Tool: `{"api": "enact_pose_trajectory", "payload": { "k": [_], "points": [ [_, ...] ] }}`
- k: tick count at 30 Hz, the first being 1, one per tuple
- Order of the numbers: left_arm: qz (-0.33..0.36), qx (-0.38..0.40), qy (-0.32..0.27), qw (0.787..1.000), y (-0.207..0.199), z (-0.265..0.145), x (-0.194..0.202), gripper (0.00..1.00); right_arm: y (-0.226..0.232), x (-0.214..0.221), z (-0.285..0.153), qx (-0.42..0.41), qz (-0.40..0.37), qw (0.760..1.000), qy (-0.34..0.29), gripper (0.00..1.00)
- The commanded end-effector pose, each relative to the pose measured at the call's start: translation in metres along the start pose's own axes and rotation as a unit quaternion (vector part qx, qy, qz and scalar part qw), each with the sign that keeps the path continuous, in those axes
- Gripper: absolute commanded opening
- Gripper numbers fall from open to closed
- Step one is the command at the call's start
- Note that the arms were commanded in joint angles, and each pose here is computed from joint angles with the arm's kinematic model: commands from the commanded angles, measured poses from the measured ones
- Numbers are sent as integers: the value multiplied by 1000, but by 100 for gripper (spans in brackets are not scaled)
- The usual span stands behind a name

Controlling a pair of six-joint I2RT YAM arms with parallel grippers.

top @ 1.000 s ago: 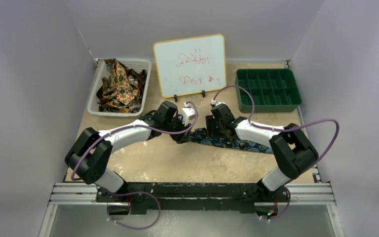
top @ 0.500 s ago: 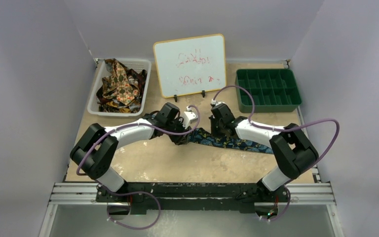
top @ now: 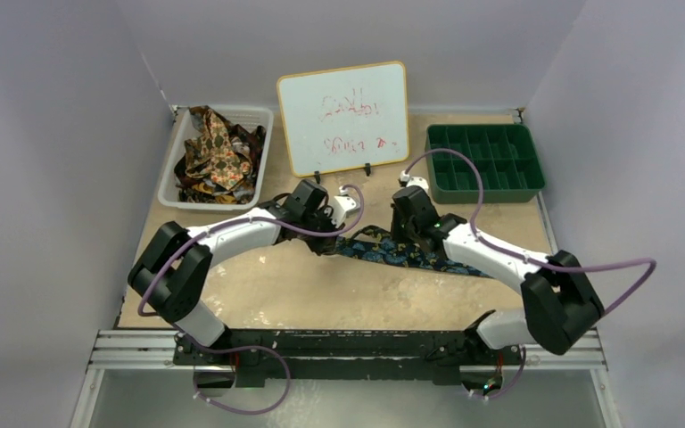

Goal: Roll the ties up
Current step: Flatten out the tie at the center of the board.

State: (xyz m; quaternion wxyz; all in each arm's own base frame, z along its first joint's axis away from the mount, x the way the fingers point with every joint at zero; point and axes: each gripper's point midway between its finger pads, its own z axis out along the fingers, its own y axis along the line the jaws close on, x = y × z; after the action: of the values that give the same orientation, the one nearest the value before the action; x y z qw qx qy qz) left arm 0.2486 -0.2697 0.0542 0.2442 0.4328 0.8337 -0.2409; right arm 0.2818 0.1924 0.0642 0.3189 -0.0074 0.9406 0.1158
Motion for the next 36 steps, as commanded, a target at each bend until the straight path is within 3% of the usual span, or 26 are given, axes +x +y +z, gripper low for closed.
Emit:
{"api": "enact_pose_trajectory", "payload": {
  "k": [1, 4, 8, 12, 17, 22, 25, 26, 28, 29, 33, 36],
  "points": [
    [11, 13, -27, 999, -7, -15, -29, 0, -20, -15, -15, 48, 41, 996, -56, 0],
    [-4, 37, -10, 999, -7, -18, -29, 0, -14, -12, -13, 25, 34, 998, -48, 0],
    [-35, 72, -27, 996, 2, -38, -38, 0, -11, 18, -3, 22, 4, 999, 38, 0],
    [-52, 100, -36, 993, 11, -54, -44, 0, -5, 26, -10, 5, -1, 998, 68, 0],
    [-72, 142, 19, 987, 12, -36, -28, 0, -17, 31, -14, 39, -17, 995, 91, 0],
    [-91, 166, 30, 981, 12, -17, -23, 0, -34, 33, -3, 89, -11, 991, 101, 0],
    [-97, 162, 32, 981, 12, -11, -25, 9, -40, 24, -1, 107, 6, 991, 86, 0],
    [-97, 155, 31, 983, 14, -10, -27, 15, -41, 22, -2, 109, 10, 991, 82, 3],
    [-97, 146, 20, 984, 15, -15, -37, 22, -40, 14, -4, 109, 21, 991, 70, 33],
    [-91, 131, 1, 987, 18, -21, -49, 24, -39, 7, -7, 109, 30, 992, 58, 39],
    [-65, 114, -63, 989, 16, -48, -86, 40, -21, -25, -24, 62, 79, 995, 5, 63],
    [-55, 107, -82, 989, 11, -66, -99, 46, -24, -34, -40, 48, 163, 985, -35, 67]
  ]
}}
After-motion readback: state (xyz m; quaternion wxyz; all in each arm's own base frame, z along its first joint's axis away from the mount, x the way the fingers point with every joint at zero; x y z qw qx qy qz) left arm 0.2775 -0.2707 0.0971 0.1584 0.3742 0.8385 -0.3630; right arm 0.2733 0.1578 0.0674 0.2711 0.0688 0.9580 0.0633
